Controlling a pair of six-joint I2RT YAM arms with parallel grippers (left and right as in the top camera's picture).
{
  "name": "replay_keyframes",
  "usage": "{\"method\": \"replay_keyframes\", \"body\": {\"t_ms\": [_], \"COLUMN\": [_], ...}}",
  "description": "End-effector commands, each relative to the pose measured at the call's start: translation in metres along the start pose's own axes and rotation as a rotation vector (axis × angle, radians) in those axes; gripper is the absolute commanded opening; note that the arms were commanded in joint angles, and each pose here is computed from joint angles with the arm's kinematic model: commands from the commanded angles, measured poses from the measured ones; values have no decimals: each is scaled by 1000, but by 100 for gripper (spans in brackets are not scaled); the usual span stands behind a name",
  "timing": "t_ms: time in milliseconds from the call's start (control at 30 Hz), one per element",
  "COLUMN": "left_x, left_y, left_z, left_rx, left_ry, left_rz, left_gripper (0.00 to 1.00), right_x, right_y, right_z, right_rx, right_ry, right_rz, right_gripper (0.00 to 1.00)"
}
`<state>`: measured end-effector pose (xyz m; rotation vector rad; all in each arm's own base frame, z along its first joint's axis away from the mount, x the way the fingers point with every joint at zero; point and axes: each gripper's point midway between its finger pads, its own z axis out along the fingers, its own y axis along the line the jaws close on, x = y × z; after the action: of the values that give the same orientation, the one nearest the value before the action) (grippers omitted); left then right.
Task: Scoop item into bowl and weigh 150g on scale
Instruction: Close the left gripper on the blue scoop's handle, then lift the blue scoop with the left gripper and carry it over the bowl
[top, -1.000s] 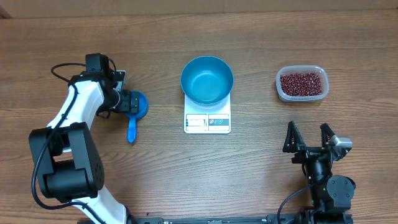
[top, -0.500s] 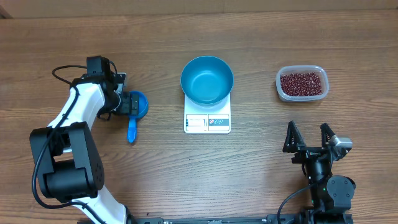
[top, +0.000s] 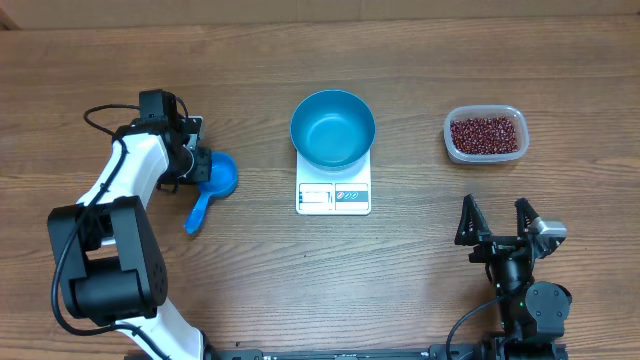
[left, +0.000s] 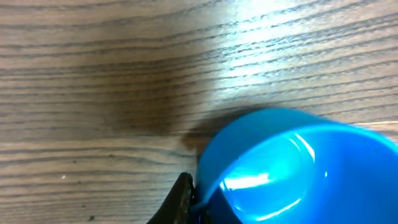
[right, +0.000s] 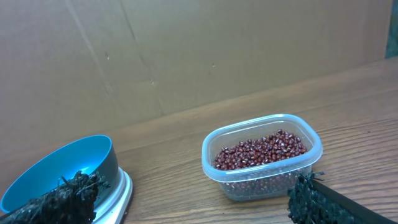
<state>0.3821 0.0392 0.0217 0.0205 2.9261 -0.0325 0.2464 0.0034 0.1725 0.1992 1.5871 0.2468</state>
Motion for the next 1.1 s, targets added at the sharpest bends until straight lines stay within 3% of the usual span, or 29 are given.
{"method": "replay_keyframes", "body": {"t_ms": [0,367,533,800,1067], "left_x": [4,6,2,-39,-53], "left_y": [1,1,1,10,48], "left_z": [4,4,-3,-51,-148], "left_rx": [-7,-6,-8,-31,-189], "left_ry": [12,20,15,-142,-356], "left_rz": [1,-15,-104,-426,-887], "left_gripper": [4,4,5,5,4], "right_x": [2,2,2,2,2], "right_y": [-1,-1,-1,-1,-1], "right_z": [0,0,0,0,0], "right_rx": [2,2,2,2,2], "right_ry": [-3,-3,-3,-3,-3], "right_rz": [-4,-4,-4,-4,-4], "right_gripper": [100,100,100,100,100]}}
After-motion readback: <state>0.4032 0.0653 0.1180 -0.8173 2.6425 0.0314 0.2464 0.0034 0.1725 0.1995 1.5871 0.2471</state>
